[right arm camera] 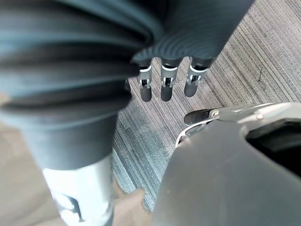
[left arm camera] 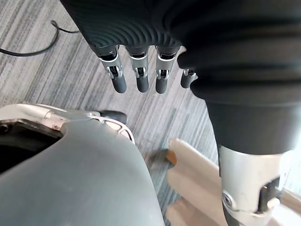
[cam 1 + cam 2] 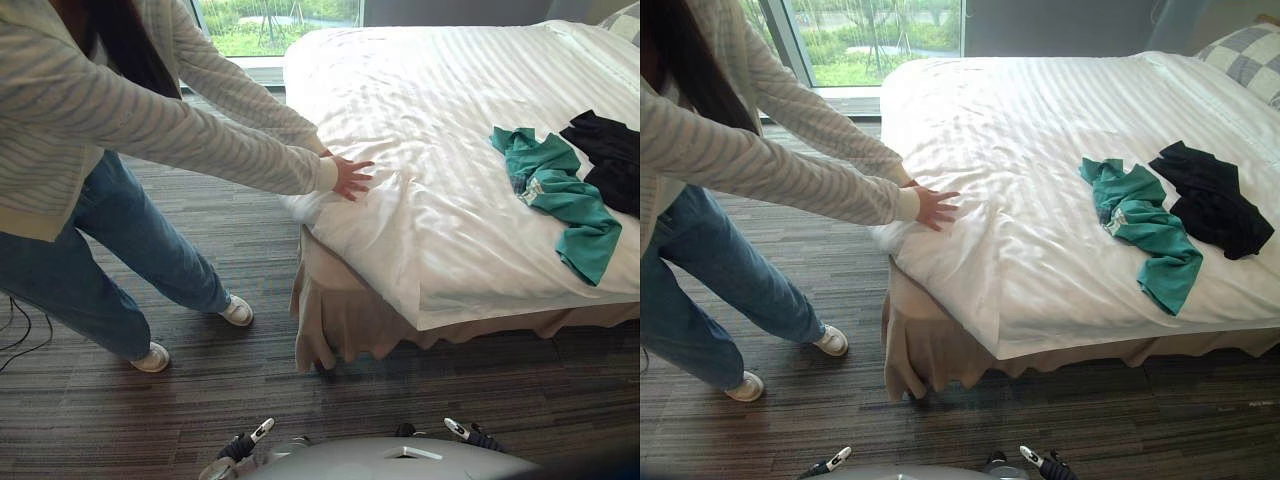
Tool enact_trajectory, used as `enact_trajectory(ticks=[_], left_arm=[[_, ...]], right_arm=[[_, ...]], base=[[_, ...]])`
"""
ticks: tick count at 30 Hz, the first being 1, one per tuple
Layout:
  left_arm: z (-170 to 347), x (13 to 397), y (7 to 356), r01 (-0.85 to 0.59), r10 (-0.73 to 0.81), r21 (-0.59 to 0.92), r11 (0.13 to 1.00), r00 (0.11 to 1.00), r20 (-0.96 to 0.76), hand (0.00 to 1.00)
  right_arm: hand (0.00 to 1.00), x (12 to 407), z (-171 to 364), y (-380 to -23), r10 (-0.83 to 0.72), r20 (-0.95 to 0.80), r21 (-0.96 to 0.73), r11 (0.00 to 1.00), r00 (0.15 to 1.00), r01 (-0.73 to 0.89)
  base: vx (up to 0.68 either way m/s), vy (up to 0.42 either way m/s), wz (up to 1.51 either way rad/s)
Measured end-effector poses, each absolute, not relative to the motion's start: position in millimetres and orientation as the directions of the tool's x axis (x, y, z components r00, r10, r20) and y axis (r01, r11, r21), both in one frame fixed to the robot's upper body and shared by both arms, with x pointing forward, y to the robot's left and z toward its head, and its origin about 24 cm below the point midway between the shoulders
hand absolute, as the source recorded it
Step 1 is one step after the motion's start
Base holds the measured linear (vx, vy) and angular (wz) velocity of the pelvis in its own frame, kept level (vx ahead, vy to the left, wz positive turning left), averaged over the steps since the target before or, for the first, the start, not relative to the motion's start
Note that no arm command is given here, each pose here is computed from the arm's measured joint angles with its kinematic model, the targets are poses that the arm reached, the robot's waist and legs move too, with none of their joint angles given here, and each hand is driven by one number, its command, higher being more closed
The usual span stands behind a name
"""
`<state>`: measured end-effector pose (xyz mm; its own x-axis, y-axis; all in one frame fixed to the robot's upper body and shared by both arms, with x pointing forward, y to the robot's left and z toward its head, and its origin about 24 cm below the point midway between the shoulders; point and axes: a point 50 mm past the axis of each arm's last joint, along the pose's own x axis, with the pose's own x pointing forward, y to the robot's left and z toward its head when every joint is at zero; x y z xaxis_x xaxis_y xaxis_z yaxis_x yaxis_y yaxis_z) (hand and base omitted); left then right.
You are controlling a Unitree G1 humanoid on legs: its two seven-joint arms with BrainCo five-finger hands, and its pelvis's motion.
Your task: Tidy the bed and pick cloth on bed and put in laundry
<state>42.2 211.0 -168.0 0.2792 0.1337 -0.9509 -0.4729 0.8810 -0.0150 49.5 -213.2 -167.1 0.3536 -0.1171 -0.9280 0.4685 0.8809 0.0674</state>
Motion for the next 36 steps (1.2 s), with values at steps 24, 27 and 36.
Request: enact_trajectory(ticks=[24,27,36], left_arm=[[-52,76,396,-0.987,0.918,-0.159,-0.008,0.055,-0.393,0.00],[5,106,432,-0.982,0.980,-0.175,0.071,0.101,-0.169,0.00],[179,258,399,-0.735,0.587,0.197,0.649,0.648,0.485,0.00]], right_arm=[[0.00,46,-166,-221,-0.142,-0.926,0.064,0.854,0.351,0.516],[0.00,45,-166,-221,-0.152,-0.923,0.060,0.849,0.352,0.524],[0.00,33,-165,-224,-0.175,-0.923,0.050,0.829,0.344,0.557]], base=[[-0.01,-0.007,0.05],[-0.01,-0.003,0.02],[-0.01,-0.007,-0.18]])
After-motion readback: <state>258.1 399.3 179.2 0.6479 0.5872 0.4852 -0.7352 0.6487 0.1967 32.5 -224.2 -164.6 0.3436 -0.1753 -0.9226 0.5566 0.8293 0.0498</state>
